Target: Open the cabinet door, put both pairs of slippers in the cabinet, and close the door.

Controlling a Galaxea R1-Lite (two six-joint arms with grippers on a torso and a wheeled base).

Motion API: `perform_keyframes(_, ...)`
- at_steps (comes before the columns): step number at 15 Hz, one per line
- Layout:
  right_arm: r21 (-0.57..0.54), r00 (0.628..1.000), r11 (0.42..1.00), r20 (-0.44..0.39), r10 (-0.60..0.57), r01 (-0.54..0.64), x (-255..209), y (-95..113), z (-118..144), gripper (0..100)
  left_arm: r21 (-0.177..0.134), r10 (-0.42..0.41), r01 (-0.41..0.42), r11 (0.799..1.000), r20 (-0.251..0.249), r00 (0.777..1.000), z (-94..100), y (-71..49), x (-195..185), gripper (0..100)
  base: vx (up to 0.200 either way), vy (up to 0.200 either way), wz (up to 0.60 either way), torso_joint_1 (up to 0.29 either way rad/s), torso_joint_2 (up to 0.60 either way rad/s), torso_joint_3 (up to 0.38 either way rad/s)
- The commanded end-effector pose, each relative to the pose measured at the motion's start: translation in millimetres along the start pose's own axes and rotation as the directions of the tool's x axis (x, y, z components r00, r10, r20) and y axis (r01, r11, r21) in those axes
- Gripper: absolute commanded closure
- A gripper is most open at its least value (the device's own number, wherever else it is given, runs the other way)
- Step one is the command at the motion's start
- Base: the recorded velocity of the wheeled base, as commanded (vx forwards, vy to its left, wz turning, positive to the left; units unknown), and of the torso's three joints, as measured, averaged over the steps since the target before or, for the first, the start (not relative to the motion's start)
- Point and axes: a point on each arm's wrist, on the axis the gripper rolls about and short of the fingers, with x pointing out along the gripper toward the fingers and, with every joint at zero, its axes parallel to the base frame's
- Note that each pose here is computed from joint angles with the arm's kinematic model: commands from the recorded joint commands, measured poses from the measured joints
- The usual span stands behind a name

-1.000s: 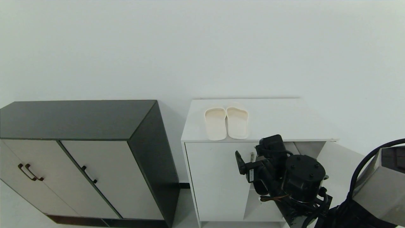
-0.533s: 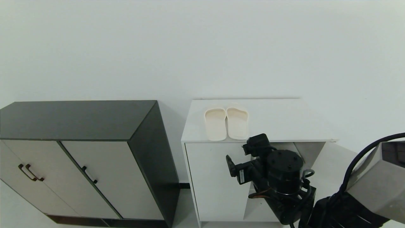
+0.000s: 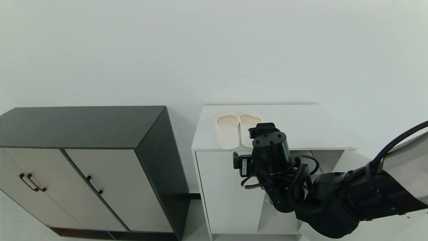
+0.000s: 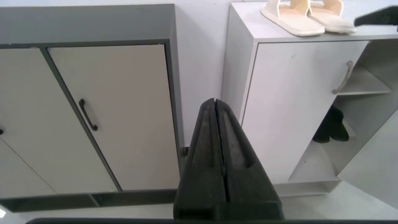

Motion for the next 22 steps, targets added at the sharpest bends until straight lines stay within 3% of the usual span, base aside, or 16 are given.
perform_keyframes(1,0.008,1.000,1.000,0.009,0.002,-0.002,1.0,1.8,2.9,0,-0.002,-0.001,0.001,1.000,-0.001,1.000,0.1,0.0,0.1,100,0.000,0.000,0.00,0.000,0.00,0.000)
perform_keyframes(11,-0.005,1.000,1.000,-0.004,-0.019,0.019,27.9,10.7,-11.9,0,-0.003,-0.001,0.001,1.000,-0.001,1.000,0.1,0.0,0.1,100,0.200,0.000,0.00,0.004,0.00,0.002)
perform_keyframes(22,-0.027,0.998,0.999,0.036,-0.043,0.044,83.7,11.7,-11.5,0,-0.003,-0.001,0.001,1.000,-0.001,1.000,0.1,0.0,0.1,100,0.000,0.000,0.00,0.000,0.00,0.000)
